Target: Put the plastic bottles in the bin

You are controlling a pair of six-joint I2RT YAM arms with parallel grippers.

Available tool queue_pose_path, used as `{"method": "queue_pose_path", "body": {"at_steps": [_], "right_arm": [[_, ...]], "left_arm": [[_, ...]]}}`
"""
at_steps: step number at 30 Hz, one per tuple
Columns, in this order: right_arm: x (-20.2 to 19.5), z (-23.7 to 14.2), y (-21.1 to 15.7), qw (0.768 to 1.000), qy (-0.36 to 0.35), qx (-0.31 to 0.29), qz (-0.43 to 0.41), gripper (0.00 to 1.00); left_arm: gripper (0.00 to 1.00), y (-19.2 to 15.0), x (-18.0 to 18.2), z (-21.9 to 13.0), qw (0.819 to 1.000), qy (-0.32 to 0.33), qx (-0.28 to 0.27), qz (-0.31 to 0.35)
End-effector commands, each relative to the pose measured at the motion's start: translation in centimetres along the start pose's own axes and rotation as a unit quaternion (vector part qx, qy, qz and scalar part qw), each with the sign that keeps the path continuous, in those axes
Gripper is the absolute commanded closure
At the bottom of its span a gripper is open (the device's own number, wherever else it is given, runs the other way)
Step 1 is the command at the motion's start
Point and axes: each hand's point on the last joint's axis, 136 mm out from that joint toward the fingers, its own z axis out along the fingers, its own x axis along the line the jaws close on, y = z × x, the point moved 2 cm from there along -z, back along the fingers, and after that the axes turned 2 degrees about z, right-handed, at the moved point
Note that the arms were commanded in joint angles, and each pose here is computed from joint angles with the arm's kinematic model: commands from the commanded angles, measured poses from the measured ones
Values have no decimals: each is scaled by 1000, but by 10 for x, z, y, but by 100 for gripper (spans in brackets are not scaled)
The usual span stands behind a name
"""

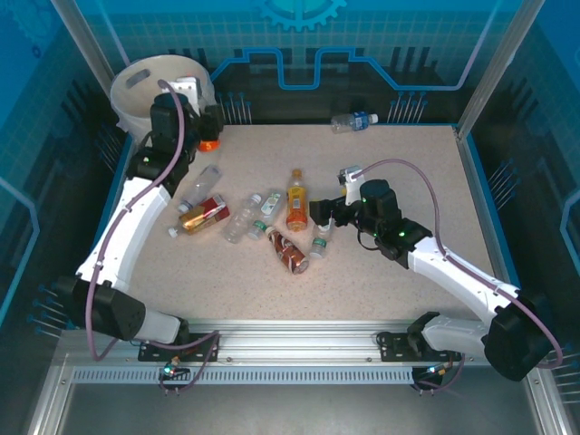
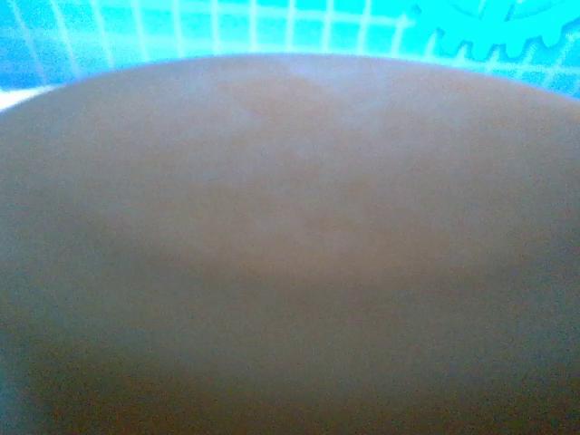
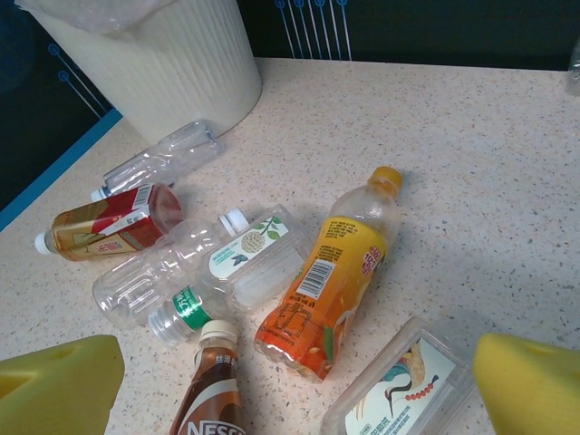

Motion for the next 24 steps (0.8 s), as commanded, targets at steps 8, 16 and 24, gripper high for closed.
{"method": "queue_pose_path", "body": {"at_steps": [8, 16, 24], "right_arm": [[-6, -6, 6, 1000, -25, -7, 14, 0], [-5, -7, 3, 1000, -23, 5, 7, 0], [-3, -7, 4, 1000, -21, 12, -3, 0]], "left_arm": [[51, 57, 52, 42, 975, 160, -63, 138], [52, 74, 92, 80, 950, 250, -83, 170], [51, 58, 138, 131, 952, 269, -5, 144]]}}
